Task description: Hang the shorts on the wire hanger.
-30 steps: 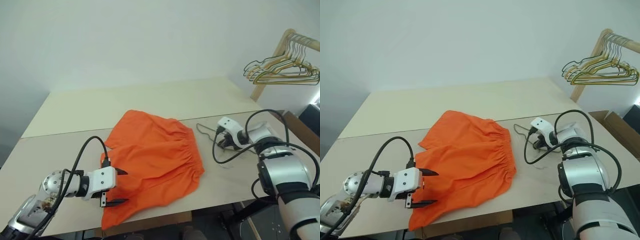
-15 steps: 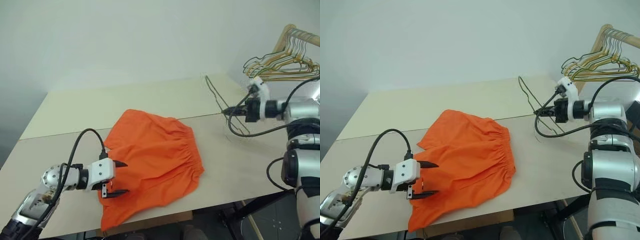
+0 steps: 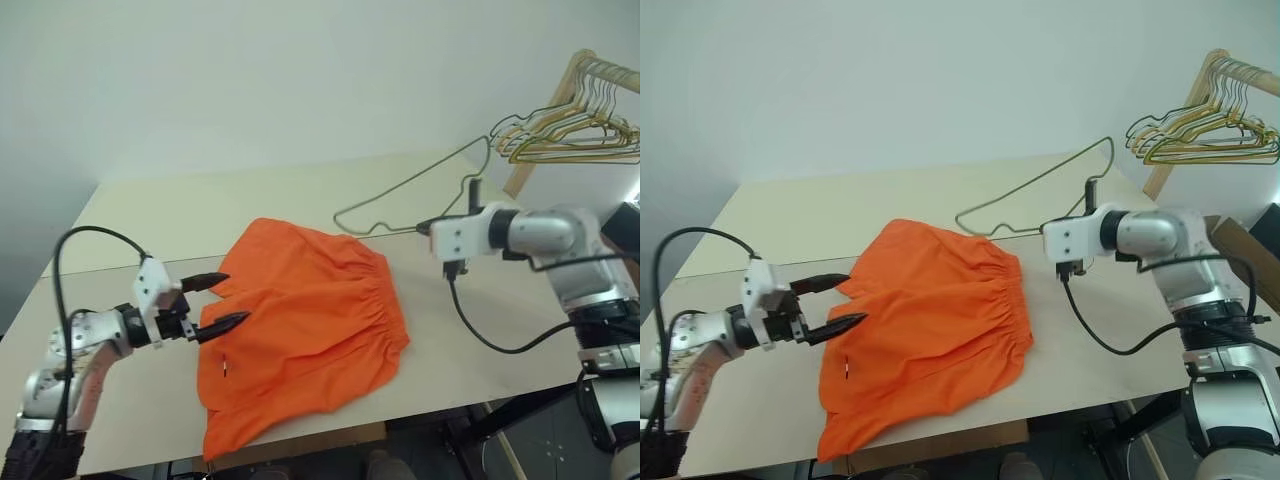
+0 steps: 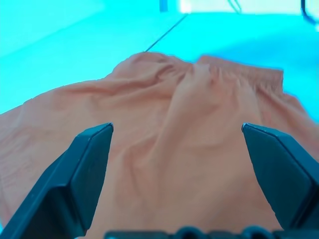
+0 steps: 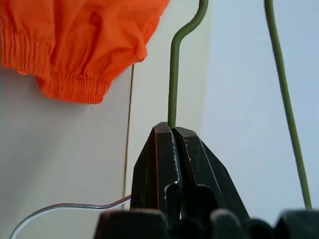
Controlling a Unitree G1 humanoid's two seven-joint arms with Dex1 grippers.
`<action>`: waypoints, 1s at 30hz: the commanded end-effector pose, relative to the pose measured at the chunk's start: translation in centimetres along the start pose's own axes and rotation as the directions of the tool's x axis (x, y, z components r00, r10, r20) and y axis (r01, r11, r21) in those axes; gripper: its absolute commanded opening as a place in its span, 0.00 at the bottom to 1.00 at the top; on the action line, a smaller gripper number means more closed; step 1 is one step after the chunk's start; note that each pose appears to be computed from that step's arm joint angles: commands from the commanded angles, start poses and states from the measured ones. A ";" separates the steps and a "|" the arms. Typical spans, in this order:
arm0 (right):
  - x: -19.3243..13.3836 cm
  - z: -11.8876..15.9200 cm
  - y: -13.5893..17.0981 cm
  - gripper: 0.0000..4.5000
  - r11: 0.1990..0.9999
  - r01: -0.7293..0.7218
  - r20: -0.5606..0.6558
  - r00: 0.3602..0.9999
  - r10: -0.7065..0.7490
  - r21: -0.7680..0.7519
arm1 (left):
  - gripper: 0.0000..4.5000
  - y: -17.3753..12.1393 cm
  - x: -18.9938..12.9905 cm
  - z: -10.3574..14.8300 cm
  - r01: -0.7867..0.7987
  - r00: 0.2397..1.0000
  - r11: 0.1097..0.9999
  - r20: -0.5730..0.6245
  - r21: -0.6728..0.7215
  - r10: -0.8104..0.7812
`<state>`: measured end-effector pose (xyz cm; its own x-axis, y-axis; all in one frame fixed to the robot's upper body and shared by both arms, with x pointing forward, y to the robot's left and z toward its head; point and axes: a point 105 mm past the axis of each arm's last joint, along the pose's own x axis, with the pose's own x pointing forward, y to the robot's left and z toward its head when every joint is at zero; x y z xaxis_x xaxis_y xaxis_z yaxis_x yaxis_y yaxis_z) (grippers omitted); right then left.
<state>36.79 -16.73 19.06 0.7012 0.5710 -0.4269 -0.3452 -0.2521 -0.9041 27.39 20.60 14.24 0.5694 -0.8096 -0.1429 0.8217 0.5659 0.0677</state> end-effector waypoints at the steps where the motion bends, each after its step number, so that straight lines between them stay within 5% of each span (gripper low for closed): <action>1: -0.1 2.9 -1.9 0.01 0.967 0.109 0.083 0.992 -0.092 -0.230 | 1.00 0.8 0.3 2.4 0.019 0.996 1.000 0.087 -0.010 -0.018; 6: -0.2 4.8 -1.0 0.01 0.802 0.146 0.171 0.984 -0.056 -0.580 | 1.00 1.8 2.4 5.4 0.063 0.984 0.997 0.172 -0.052 -0.054; 14: -0.8 6.8 -0.9 0.01 0.579 0.193 0.289 0.954 0.077 -0.792 | 1.00 2.5 6.9 10.6 0.154 0.962 0.976 0.251 -0.154 -0.112; 23: 0.0 9.2 -1.1 0.01 0.496 0.261 0.366 0.922 0.125 -0.828 | 1.00 -1.8 11.3 14.2 0.333 0.909 0.930 0.316 -0.155 -0.273; 30: 0.4 10.1 -1.1 0.01 0.469 0.283 0.387 0.912 0.140 -0.837 | 1.00 -1.5 13.8 14.7 0.231 0.935 0.953 0.316 -0.198 -0.161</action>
<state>31.41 -8.95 18.63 0.3516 0.7650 -0.5396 0.5116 -0.6398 -0.5736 33.88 6.50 25.13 0.3696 -0.9171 0.1496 0.9186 0.3363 -0.2075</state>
